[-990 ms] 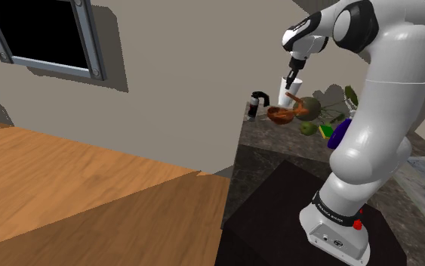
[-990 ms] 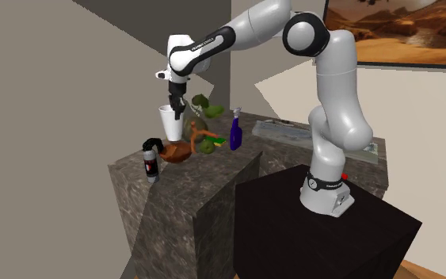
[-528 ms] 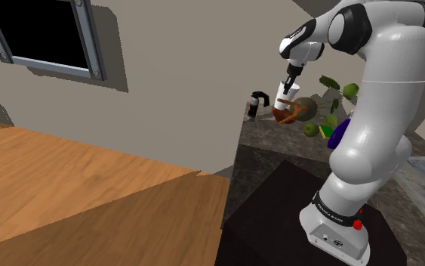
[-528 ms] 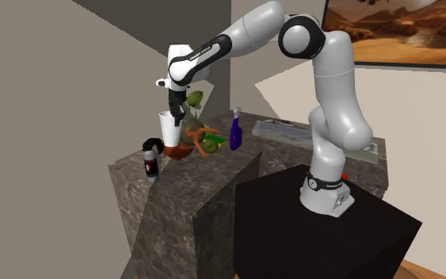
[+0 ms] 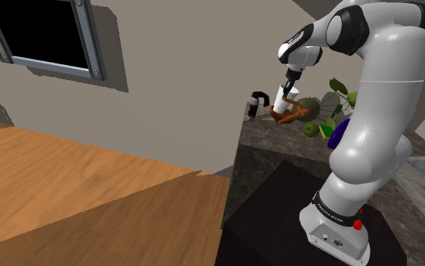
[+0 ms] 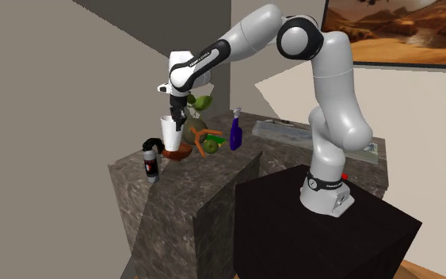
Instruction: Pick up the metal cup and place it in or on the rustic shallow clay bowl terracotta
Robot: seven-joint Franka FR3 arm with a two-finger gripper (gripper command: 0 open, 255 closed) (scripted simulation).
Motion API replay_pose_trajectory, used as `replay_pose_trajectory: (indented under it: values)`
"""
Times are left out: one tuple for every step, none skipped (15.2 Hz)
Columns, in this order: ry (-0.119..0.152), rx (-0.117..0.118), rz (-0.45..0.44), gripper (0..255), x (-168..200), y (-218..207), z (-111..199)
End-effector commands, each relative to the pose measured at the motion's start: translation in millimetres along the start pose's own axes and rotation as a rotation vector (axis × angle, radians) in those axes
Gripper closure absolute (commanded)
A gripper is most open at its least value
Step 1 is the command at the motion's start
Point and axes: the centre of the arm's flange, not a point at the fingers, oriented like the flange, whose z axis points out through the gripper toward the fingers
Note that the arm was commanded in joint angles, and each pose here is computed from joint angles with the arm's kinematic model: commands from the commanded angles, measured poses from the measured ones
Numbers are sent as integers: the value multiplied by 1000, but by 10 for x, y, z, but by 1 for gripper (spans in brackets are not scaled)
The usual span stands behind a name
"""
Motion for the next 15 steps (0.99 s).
replay_pose_trajectory:
  values:
    - [0, 1, -1, 255, 6, -4, 4]
    - [0, 1, -1, 255, 6, -4, 4]
    - [0, 1, -1, 0, 5, -2, 4]
    - [0, 1, -1, 0, 5, -2, 4]
    - [0, 1, -1, 0, 6, -1, 4]
    - [0, 1, -1, 0, 6, -1, 4]
    - [0, 1, -1, 0, 6, -1, 4]
    - [0, 1, -1, 0, 6, -4, 4]
    - [0, 1, -1, 0, 6, -4, -128]
    - [0, 1, -1, 0, 6, -4, -260]
    - [0, 1, -1, 0, 6, -4, -392]
    - [0, 1, -1, 0, 6, -4, -496]
    - [0, 1, -1, 0, 6, -4, -496]
    - [0, 1, -1, 0, 6, -4, -496]
    - [0, 1, -1, 0, 6, -4, -496]
